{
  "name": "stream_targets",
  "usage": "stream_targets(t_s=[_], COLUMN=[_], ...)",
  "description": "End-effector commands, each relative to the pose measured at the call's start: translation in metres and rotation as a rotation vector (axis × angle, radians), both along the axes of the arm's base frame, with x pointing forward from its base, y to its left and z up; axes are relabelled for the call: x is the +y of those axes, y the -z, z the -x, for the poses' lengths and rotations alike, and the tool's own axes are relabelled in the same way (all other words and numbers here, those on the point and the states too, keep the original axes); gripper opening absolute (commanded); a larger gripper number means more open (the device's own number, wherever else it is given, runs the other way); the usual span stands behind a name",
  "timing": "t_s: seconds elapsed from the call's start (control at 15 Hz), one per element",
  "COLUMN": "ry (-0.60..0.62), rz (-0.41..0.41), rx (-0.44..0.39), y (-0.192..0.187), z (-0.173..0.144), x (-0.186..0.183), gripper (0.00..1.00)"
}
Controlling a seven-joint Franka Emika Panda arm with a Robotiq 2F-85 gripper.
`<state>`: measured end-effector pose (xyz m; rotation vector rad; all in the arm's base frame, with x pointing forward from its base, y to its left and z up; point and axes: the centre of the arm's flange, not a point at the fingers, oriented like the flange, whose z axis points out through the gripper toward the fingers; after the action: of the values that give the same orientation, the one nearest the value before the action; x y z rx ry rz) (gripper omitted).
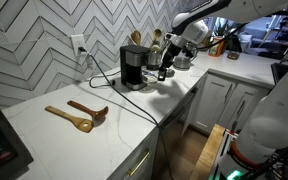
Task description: Insert the coffee pot into the coffee maker
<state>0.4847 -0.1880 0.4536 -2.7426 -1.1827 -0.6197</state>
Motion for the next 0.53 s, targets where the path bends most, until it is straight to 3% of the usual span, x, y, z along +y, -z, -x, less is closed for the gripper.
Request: stream_targets(t_s=[0.0,0.47], ry=[0.074,0.178], rz=[-0.023,-0.037], rx=[0.007,0.015], y=[-0.007,-0.011], z=[-0.001,-0.009], x=[0.012,0.025], gripper=[0.07,0.07])
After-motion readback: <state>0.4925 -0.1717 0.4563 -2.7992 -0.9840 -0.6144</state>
